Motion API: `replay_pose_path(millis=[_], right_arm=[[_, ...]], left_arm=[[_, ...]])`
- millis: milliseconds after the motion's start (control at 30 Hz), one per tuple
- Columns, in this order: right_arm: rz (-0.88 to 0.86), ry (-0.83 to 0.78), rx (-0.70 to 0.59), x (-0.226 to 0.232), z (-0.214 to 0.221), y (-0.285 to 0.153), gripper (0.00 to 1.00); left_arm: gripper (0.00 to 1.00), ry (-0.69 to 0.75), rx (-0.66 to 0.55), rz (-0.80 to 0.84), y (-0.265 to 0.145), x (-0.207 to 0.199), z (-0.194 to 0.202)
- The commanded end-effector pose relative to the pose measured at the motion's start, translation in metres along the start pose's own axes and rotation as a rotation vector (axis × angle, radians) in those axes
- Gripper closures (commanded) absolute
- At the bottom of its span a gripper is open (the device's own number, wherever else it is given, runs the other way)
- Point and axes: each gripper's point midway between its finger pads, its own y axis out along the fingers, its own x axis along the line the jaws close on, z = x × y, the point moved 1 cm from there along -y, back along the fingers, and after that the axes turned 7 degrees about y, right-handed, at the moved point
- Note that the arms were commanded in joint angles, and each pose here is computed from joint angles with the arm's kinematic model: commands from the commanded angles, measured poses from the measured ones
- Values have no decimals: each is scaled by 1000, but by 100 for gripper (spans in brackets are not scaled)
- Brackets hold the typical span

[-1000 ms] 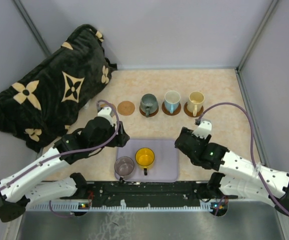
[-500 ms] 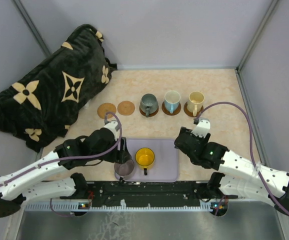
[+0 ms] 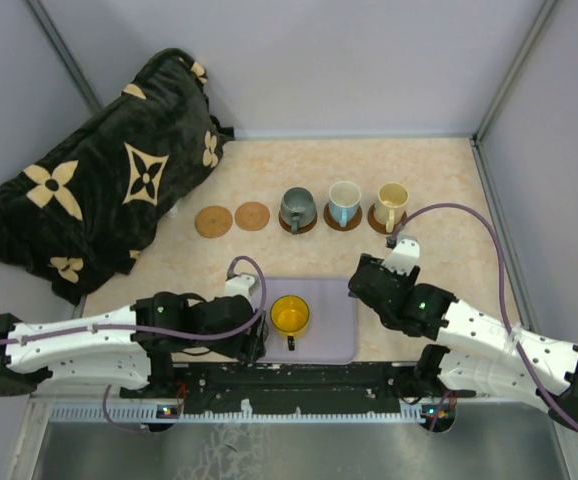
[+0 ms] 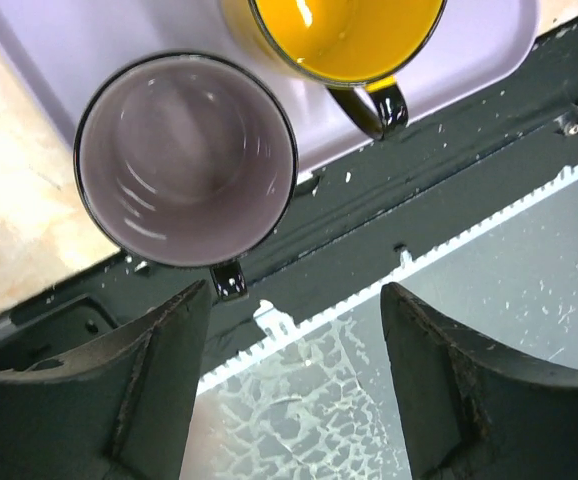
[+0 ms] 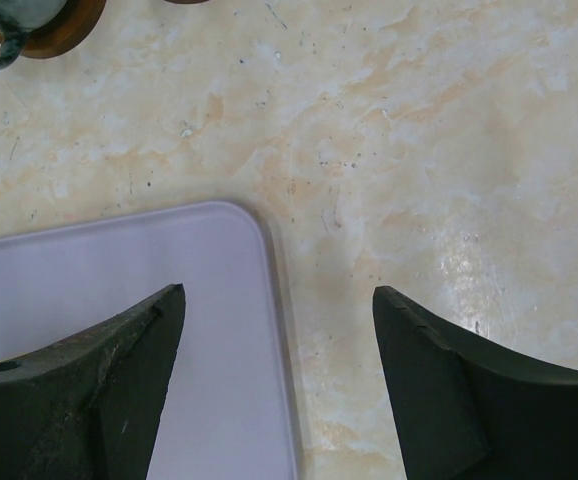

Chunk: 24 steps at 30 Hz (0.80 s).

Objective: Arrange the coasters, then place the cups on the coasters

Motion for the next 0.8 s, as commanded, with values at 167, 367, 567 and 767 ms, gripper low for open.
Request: replay_pose_path(millis=[167, 367, 567, 767], right_arm=[[-40, 46, -17, 7, -6, -4, 24], [-41, 61, -24, 2, -6, -5, 24], [-43, 65, -20, 5, -5, -4, 24], [-50, 68, -5, 10, -2, -3, 24]], left_arm=[[26, -91, -5, -178, -1, 13, 22], [31, -134, -3, -206, 7, 26, 39], [43, -176, -41, -190, 17, 35, 45], [46, -147, -60, -189, 27, 34, 43]])
